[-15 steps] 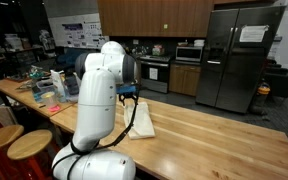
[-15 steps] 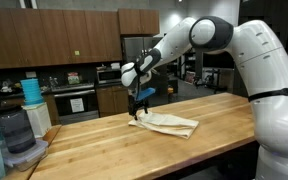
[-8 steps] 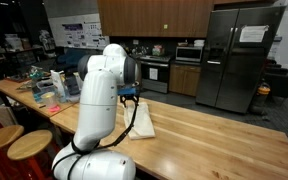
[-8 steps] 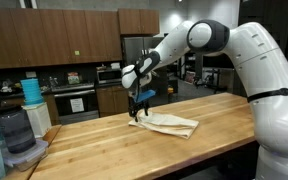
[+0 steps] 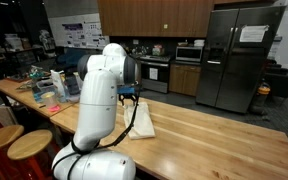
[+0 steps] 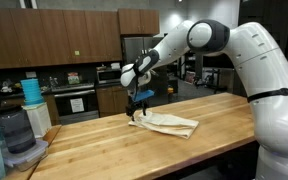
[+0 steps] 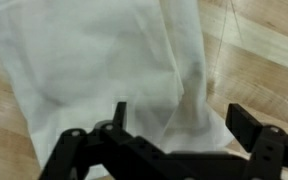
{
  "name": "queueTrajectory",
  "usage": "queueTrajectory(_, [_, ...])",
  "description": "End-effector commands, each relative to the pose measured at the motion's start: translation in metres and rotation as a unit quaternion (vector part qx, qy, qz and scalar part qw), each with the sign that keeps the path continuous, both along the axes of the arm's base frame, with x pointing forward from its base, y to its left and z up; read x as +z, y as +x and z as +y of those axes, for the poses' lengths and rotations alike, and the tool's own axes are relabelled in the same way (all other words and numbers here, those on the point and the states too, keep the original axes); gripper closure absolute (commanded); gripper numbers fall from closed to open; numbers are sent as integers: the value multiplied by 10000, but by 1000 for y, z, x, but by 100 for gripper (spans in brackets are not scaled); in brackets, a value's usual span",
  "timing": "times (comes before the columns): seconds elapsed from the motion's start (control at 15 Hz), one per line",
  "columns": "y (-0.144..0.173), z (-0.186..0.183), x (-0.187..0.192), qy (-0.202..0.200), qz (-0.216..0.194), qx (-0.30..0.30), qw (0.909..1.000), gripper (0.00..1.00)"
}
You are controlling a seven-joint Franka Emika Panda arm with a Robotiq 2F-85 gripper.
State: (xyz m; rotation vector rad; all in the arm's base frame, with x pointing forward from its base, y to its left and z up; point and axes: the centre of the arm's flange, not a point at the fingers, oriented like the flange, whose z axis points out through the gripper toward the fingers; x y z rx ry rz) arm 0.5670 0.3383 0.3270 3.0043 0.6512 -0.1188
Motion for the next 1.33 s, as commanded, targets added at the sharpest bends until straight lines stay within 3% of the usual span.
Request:
queueTrajectory(0.0, [5, -3, -3, 48, 109, -45, 9999, 2])
queueTrajectory(0.33, [14, -6, -20, -2, 234, -97, 9997, 12])
queueTrajectory(0.47, [15, -3, -24, -17, 253, -99, 9996, 36])
queueTrajectory(0.6, [17, -1, -28, -23, 261, -91, 9996, 43])
queueTrajectory(1.0, [18, -1, -21, 69, 286, -133, 9995, 87])
queueTrajectory(1.13, [16, 0, -18, 159, 305, -86, 9994, 99])
queueTrajectory(1.27, [12, 1, -12, 281, 334, 66, 9990, 99])
